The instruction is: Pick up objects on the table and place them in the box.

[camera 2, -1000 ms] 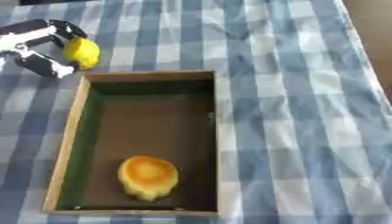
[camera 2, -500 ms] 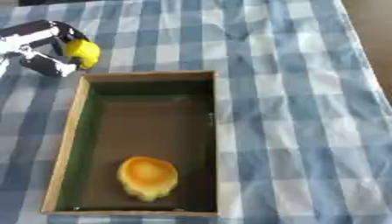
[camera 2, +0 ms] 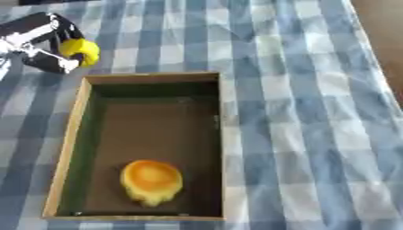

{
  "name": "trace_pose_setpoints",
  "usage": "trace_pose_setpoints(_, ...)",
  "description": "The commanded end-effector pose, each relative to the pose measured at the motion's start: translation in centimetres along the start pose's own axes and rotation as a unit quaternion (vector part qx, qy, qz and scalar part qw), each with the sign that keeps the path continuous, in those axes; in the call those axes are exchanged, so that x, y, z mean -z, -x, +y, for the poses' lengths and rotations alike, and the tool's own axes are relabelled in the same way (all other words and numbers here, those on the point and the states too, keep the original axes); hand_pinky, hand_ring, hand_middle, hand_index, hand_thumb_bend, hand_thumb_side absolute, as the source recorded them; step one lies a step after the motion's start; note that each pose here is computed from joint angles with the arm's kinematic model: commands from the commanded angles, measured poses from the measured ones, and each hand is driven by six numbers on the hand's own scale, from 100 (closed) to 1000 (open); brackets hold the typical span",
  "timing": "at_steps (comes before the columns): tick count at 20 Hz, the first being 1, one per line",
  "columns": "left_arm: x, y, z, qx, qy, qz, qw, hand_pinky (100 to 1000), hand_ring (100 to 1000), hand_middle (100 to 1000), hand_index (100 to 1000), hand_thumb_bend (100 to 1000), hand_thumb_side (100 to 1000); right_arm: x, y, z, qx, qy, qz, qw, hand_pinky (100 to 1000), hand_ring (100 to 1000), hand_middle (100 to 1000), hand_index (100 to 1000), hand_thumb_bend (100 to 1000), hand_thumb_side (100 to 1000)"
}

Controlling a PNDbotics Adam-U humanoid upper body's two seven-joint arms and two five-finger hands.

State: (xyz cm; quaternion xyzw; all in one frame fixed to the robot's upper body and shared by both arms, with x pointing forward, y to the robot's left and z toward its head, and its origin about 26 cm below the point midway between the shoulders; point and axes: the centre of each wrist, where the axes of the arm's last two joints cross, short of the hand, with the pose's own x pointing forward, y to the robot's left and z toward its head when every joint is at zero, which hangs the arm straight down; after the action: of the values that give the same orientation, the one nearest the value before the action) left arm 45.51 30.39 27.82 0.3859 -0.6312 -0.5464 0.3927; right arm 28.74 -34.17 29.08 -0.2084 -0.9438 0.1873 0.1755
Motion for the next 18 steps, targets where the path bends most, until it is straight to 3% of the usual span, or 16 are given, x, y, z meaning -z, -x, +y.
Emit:
trace_pose_setpoints(1, -0.8, -0.8, 2.6, 0.035, -0.035, -0.019, 0.999, 442, 501, 541, 666, 184, 100, 0.5, -0.6, -0.7, -0.007, 0.001, -0.01, 1.0, 843, 964, 596, 789, 100, 506)
trace_pose_setpoints(5, -2.3, -3.9, 5.2, 0.066, -0.078, -0.075, 0.992, 442, 495, 536, 665, 203, 100, 0.2, -0.5, -0.8, -0.01, 0.002, -0.005, 1.0, 843, 961, 597, 789, 100, 495)
trace_pose_setpoints(9, -5.6, -9.0, 7.0, 0.099, -0.112, -0.164, 0.975, 449, 499, 539, 667, 235, 100, -0.2, -0.4, -1.0, -0.016, 0.004, 0.0, 1.0, 843, 960, 597, 789, 100, 487)
trace_pose_setpoints(13, -9.4, -14.4, 6.6, 0.123, -0.108, -0.255, 0.953, 457, 506, 545, 672, 261, 100, -0.3, -0.3, -1.0, -0.018, 0.004, 0.004, 1.0, 843, 959, 598, 789, 100, 482)
trace_pose_setpoints(18, -9.7, -16.6, 4.0, 0.091, -0.091, -0.327, 0.936, 460, 505, 541, 677, 209, 100, -0.6, -0.2, -1.1, -0.018, 0.005, 0.011, 1.0, 843, 959, 598, 789, 100, 486)
